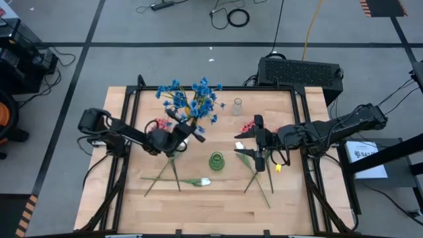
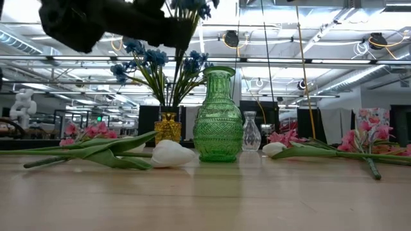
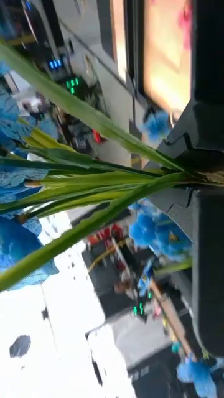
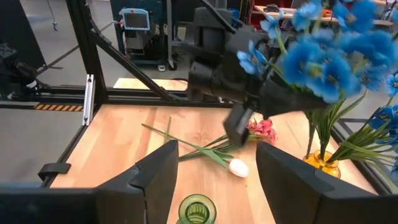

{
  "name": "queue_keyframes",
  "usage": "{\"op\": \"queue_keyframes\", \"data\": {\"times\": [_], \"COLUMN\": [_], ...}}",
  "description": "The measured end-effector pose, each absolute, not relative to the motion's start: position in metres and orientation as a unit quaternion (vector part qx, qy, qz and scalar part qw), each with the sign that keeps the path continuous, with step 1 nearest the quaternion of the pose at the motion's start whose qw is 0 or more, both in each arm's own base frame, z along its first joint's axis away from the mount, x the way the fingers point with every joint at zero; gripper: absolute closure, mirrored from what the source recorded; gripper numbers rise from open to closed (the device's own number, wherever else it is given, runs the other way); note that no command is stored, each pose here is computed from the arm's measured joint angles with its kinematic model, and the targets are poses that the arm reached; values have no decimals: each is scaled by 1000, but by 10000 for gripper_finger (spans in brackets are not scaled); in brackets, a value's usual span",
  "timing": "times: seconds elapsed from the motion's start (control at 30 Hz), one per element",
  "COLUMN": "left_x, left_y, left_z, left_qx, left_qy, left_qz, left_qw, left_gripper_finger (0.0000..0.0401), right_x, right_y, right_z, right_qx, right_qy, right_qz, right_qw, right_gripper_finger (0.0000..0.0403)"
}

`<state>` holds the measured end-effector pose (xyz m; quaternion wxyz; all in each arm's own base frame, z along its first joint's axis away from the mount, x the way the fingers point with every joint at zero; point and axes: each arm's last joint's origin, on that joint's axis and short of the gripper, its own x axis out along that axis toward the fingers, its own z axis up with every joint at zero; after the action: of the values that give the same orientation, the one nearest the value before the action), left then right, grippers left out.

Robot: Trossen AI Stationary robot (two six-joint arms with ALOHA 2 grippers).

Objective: Sort flowers into vase by color
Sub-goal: Put the blue flowers into the yellow vase

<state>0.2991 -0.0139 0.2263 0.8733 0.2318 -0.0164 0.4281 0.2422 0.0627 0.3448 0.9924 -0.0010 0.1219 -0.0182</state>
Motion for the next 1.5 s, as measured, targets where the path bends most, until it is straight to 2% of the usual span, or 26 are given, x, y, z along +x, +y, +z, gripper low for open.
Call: {"op": "queue_keyframes", "data": {"times": [0.7, 1.5], "left_x": [305, 308], "left_y": [25, 42], "left_z": [217, 195], "left_qx": [274, 209], "left_qy": [-1, 39], "left_qz": [444, 473], "left_qw": [853, 855], "left_gripper_finger": [383, 383], "right_x": [242, 242], "right_y": [62, 63], "right_z": [345, 344], "right_qx": [-29, -20], "right_qy": [123, 123], "right_qz": [-15, -16], "right_qw": [992, 992], "right_gripper_finger": [195, 195]}}
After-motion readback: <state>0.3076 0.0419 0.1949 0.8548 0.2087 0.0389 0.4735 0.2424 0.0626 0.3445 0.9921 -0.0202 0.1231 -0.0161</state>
